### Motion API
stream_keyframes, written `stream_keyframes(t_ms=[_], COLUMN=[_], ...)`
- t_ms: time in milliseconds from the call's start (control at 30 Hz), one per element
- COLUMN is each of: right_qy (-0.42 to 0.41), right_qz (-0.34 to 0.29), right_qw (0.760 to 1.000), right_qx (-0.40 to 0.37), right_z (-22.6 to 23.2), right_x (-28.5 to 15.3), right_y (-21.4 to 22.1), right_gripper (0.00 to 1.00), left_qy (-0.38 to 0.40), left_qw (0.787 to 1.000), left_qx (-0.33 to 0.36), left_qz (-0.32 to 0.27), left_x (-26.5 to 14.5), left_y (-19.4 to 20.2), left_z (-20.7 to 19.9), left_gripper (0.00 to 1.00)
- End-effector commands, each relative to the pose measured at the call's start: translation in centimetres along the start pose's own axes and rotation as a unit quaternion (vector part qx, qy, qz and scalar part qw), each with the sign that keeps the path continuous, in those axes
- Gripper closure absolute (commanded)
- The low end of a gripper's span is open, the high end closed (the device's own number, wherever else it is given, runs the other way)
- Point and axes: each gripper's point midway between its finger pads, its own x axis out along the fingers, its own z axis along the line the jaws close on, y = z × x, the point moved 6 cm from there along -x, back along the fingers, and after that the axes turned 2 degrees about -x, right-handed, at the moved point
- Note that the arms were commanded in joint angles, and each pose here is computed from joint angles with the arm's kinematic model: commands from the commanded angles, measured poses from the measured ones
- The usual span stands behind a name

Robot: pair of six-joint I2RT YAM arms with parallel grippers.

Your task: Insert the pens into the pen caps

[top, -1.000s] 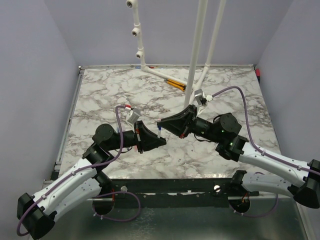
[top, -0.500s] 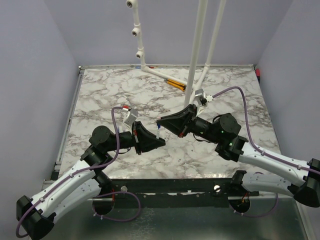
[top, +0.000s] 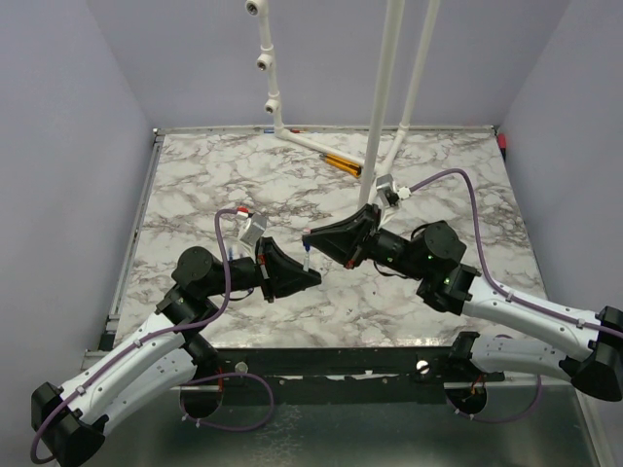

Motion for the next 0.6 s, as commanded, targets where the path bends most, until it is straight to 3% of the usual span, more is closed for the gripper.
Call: stream_keyframes(t_ms=[0, 567], right_qy=[-0.011, -0.013], right_qz=[-0.016, -0.008], right_qw=[1.0, 1.0], right_qx=[-0.009, -0.008], right_z=[0.74, 1.09], right_x=[0.49, 0.08], right_y=[-1.07, -0.39], right_gripper=[0.99, 0.99], left_qy=[0.014, 0.012], left_qw=[1.0, 1.0], left_qx=[0.007, 0.015], left_qz=[-0.003, -0.013], left_x=[-0.1, -0.23], left_y=[0.06, -0.19], left_z=[-0.41, -0.54], left_gripper=[1.0, 1.0])
